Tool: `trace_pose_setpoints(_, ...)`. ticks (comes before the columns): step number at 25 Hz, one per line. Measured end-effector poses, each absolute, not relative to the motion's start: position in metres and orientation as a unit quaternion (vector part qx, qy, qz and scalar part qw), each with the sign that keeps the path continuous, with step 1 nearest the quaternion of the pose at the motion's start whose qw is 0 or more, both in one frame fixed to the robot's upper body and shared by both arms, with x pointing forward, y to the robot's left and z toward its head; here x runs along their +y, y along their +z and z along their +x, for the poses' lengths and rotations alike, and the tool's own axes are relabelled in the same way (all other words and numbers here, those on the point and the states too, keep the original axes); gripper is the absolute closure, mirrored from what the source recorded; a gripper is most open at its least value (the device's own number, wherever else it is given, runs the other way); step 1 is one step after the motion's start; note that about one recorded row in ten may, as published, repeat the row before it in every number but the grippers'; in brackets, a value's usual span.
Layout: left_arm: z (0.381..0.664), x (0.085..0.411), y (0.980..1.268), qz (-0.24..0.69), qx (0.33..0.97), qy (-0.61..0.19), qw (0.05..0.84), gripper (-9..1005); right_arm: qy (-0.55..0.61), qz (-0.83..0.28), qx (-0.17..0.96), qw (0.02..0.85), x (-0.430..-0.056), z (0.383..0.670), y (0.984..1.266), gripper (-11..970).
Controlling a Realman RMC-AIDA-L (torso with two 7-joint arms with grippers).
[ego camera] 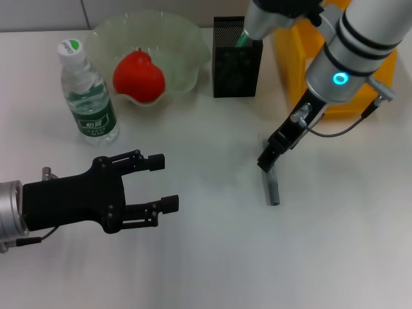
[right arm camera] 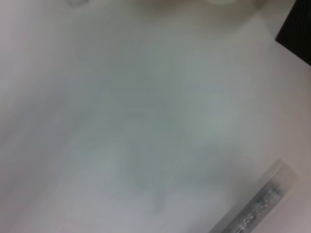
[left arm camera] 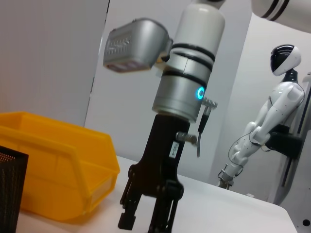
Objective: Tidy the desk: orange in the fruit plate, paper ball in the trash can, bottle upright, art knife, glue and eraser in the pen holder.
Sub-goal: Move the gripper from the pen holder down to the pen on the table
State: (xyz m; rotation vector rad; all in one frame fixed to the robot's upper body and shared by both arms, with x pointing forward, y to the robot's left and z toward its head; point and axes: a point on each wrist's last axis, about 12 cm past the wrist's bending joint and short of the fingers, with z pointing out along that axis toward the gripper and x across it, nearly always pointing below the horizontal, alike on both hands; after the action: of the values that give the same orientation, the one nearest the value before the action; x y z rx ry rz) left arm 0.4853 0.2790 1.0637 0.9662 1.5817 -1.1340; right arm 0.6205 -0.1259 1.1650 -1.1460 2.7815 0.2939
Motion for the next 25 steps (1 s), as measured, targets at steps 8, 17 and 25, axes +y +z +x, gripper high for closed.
trace_pose_setpoints(8,0.485,0.279,1.064,0.392,0.644,-0.462,0.467,185,0.081,-0.382,0.918,0.069,-0.122,0.619,1.146,218)
trace_pose_setpoints(17,0.485,0.279,1.064,0.391,0.644,-0.462,0.468,185,0.077,-0.392,0.914,0.071,-0.117,0.616,1.131,220)
trace_pose_setpoints(25,0.485,0.278,1.063,0.391,0.644,-0.463,0.468,185,0.069,-0.389,0.916,0.071,-0.118,0.616,1.128,313)
